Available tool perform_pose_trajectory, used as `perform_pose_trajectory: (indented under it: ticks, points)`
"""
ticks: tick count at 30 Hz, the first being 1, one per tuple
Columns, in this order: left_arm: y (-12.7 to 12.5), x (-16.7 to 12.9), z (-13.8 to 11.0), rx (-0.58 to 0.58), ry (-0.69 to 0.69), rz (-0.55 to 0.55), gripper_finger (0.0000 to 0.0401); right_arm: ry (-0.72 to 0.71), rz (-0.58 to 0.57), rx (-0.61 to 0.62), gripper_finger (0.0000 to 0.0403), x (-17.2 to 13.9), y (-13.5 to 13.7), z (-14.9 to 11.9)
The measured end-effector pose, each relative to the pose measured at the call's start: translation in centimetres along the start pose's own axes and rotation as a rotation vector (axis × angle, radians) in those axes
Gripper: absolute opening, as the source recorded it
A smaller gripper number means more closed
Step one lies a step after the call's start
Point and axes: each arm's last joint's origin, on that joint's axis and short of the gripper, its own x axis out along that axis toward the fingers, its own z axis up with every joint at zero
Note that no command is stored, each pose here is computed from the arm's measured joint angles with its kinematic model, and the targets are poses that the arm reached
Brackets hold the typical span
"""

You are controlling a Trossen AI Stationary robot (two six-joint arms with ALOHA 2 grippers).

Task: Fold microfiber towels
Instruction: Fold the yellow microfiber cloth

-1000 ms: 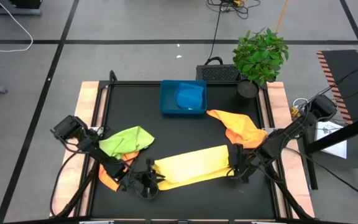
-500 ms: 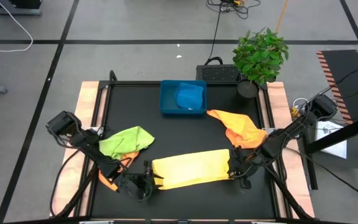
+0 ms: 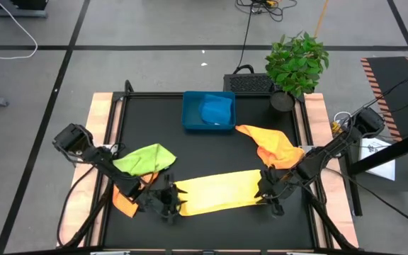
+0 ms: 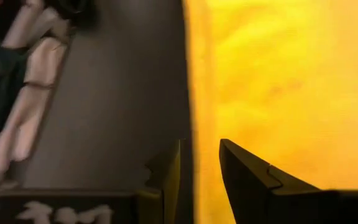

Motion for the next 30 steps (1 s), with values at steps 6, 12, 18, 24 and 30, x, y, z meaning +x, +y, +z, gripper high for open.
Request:
perform_pose_trajectory:
  ticks: [6, 12, 18, 24, 30]
  points:
    - [0.8, 0.4, -1.0, -0.108, 0.162, -0.065, 0.0149, 0.030, -0.112, 0.080, 0.0107, 0.1, -1.8, 0.2]
    - [-0.2, 0.1, -1.7, -0.175, 0.281, -0.252, 0.0149, 0.081, -0.210, 0.119, 0.0107, 0.0, -3.2, -0.1]
    - [-1.1, -0.5, -1.9, -0.155, 0.274, -0.291, 0.0149, 0.137, -0.290, 0.167, 0.0107, 0.2, -4.3, -0.5]
    - [-2.1, -1.3, -2.1, -0.092, 0.231, -0.275, 0.0149, 0.165, -0.328, 0.187, 0.0107, 0.8, -4.7, -0.9]
    - [-2.2, -1.3, -1.7, -0.053, 0.132, -0.199, 0.0149, 0.167, -0.368, 0.330, 0.0107, 1.0, -5.6, -1.6]
